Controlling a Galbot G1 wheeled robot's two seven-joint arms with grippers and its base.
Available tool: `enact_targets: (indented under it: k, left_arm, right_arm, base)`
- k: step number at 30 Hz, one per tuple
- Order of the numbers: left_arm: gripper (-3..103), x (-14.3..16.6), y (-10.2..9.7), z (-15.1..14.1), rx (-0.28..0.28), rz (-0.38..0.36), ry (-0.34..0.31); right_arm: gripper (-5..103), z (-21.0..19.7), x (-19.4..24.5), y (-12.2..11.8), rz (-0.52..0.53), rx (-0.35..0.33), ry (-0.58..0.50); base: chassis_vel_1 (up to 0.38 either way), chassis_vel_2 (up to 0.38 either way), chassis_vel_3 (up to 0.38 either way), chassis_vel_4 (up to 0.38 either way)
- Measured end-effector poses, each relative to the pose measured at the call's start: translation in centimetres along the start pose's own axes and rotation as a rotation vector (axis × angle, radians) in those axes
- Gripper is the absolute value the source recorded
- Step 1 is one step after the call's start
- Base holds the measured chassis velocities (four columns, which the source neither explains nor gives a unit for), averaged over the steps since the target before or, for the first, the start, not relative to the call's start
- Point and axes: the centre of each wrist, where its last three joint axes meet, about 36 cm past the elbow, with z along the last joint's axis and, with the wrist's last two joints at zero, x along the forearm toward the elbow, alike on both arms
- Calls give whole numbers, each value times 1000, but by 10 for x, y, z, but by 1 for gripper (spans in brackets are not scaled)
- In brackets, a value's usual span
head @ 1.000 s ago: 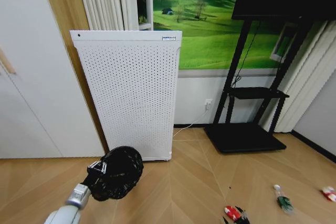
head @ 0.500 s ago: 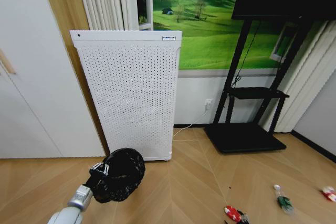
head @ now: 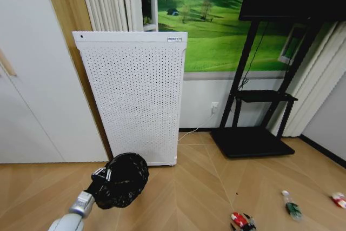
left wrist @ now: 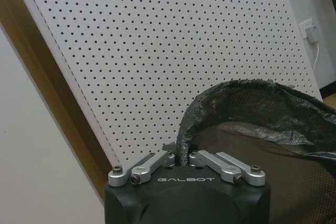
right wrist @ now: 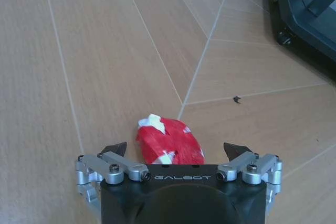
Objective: Pick up the trash bin and place the garbage on the floor into it.
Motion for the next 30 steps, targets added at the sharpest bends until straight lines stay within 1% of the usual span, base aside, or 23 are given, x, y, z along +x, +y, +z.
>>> enact_targets:
  k: [7,8,9,12,13,16,18,20,21,23,24,26,27,29,30]
  left_arm:
    - [6,0,-1,0,3,-1,-3]
    - [6,0,-1,0,3,-1,-3]
    - [6,0,-1,0,3,-1,-3]
    - [6,0,0,1,1,-2,-4]
    - [6,0,0,1,1,-2,-4]
    - [6,0,1,2,-1,-3,-5]
    - [6,0,1,2,-1,-3,-6]
    - [6,0,1,2,-2,-3,-7]
    - [6,0,1,2,-2,-3,-7]
    - [6,0,0,3,-2,-3,-8]
    - [6,0,0,3,-2,-3,-8]
    - [6,0,0,4,-1,-2,-7]
    - [6,0,0,4,-1,-2,-7]
    - [6,0,-2,5,1,0,-8]
    - [6,0,-2,5,1,0,-8]
  right_arm:
    - [101,3,3,-5,6,9,9]
    - [96,3,4,-4,4,10,7]
    - [96,3,4,-4,4,10,7]
    - [81,4,4,0,-8,9,-3]
    - [81,4,4,0,-8,9,-3]
    - [65,5,5,3,-15,6,-8]
    - [65,5,5,3,-15,5,-9]
    - [54,6,6,3,-14,5,-8]
    - [54,6,6,3,-14,5,-8]
    - [43,6,6,2,-12,4,-9]
    - [43,6,6,2,-12,4,-9]
    - [35,6,6,2,-12,2,-12]
    - [35,6,6,2,-12,2,-12]
    - [29,5,8,2,-13,-2,-17]
    - [29,5,8,2,-13,-2,-17]
  base:
    - [0,0,0,0]
    - [0,0,0,0]
    - [0,0,0,0]
    - [0,0,0,0]
    - [0,0,0,0]
    - [0,0,0,0]
    - [0,0,0,0]
    - [0,0,0,0]
    - [0,0,0,0]
    - [0,0,0,0]
    - [0,0,0,0]
    - [0,0,0,0]
    - [0,0,0,0]
    - [0,0,0,0]
    - [0,0,0,0]
